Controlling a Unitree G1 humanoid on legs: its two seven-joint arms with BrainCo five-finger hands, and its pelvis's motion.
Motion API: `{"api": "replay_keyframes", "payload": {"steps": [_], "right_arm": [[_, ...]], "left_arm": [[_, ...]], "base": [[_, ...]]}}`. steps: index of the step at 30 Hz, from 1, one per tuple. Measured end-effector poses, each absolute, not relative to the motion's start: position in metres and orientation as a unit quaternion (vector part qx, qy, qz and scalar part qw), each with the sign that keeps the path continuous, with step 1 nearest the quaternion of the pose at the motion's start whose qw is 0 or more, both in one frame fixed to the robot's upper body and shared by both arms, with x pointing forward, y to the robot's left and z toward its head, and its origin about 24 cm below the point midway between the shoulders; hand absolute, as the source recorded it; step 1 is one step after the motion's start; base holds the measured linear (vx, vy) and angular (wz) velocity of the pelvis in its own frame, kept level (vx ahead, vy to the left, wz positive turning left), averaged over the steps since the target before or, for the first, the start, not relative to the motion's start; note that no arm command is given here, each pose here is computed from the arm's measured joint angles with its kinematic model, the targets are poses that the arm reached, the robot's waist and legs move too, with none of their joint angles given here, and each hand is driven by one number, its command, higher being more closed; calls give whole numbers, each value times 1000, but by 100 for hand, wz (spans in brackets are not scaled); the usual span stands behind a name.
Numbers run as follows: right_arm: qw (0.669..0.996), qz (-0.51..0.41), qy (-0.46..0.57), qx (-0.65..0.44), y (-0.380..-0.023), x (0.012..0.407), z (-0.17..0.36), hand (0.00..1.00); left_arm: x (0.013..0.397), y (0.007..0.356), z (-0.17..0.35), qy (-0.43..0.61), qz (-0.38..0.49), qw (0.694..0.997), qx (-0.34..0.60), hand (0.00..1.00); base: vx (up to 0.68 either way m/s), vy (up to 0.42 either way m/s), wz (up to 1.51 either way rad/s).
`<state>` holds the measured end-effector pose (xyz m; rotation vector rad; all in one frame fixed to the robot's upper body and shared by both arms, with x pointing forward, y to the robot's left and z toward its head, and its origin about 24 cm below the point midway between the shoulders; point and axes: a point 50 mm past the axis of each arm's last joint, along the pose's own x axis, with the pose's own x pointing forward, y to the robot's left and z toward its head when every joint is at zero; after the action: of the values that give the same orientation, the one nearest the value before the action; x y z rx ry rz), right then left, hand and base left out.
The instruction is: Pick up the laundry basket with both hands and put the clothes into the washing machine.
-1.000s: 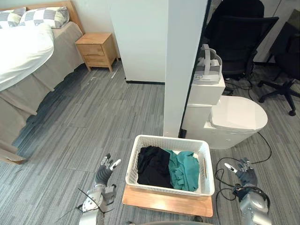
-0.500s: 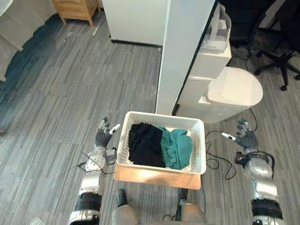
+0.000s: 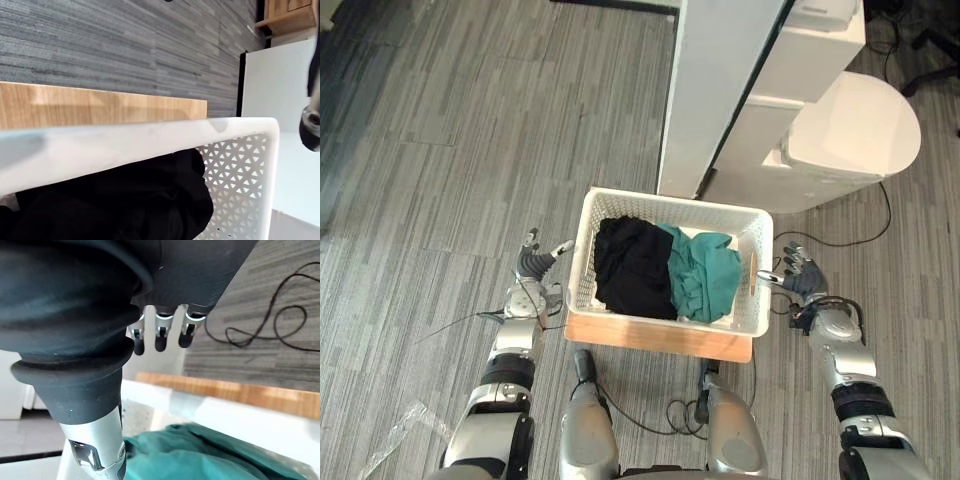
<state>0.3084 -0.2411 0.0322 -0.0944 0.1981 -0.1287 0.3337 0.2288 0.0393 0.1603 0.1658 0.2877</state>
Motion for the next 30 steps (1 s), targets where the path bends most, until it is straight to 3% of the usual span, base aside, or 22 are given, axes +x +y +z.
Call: {"api": "replay_keyframes", "payload": {"steps": [11, 27, 28, 30], "right_arm": [[989, -36, 139, -31, -206, 316, 12, 0], [990, -33, 116, -72, -203, 337, 28, 0], [990, -35, 111, -81, -204, 342, 34, 100], [989, -31, 108, -101, -203, 349, 40, 100]], "left_arm": [[353, 184, 52, 62, 76, 986, 133, 0], [368, 188, 60, 69, 87, 968, 225, 0], [371, 188, 63, 65, 91, 967, 228, 100], [374, 189, 68, 63, 90, 964, 241, 100]], "base": [[-17, 12, 5], [-2, 0, 0], [-54, -2, 6], [-54, -9, 7]]}}
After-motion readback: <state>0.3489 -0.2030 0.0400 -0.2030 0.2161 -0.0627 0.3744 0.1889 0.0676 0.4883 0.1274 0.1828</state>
